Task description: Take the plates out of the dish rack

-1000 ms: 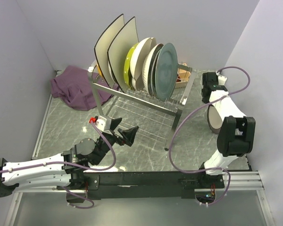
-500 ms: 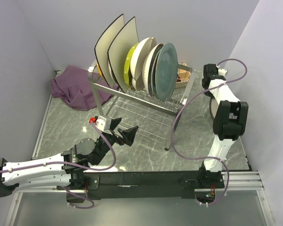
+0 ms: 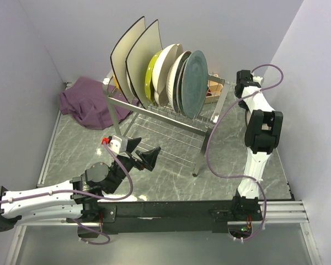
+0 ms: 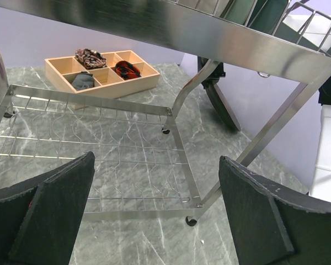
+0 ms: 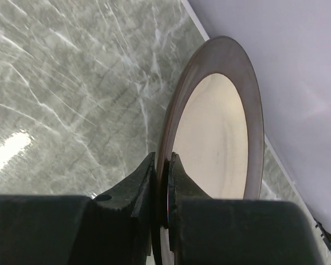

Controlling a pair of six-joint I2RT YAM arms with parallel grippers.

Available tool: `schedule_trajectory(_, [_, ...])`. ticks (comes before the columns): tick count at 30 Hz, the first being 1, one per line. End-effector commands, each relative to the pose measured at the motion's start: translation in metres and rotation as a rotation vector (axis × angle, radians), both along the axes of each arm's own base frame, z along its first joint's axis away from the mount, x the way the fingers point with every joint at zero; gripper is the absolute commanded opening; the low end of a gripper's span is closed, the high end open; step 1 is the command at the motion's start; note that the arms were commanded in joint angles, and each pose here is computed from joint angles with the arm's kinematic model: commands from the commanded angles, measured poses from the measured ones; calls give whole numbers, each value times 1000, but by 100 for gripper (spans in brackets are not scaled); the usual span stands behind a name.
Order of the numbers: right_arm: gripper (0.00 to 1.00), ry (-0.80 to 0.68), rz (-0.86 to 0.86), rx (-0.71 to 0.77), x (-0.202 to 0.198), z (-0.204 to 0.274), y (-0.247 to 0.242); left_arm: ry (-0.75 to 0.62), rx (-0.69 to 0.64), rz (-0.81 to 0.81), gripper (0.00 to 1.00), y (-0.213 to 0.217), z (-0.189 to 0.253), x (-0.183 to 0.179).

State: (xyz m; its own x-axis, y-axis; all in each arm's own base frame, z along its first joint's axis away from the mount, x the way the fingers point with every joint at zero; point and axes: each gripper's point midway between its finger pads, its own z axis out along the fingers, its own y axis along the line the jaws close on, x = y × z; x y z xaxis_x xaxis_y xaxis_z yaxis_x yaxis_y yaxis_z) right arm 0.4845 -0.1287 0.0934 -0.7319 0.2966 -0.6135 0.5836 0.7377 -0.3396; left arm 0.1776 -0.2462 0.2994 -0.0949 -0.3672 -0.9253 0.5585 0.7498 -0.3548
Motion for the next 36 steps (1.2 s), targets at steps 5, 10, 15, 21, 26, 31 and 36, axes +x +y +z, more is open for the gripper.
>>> schedule_trajectory(5, [15, -249, 87, 398, 77, -29, 67, -15, -23, -3, 99, 1, 8, -1])
schedule_trajectory(10, [22, -266, 110, 407, 83, -28, 70, -15, -19, 2, 99, 1, 8, -1])
schedule_trajectory(15, [29, -263, 213, 495, 95, -29, 90, -16, -20, 7, 99, 2, 7, 0])
schedule_trajectory(21, [30, -199, 300, 568, 103, -41, 106, -17, -22, 13, 100, 4, 8, 0])
schedule_trajectory(26, [32, -188, 318, 573, 104, -44, 108, -18, -20, 9, 99, 3, 8, 0])
schedule_trajectory(31, [35, -179, 361, 608, 105, -45, 116, -16, -15, 1, 100, 1, 8, -1])
schedule_trajectory(36, [36, -145, 380, 641, 100, -58, 122, -18, -28, -3, 99, 3, 10, -2])
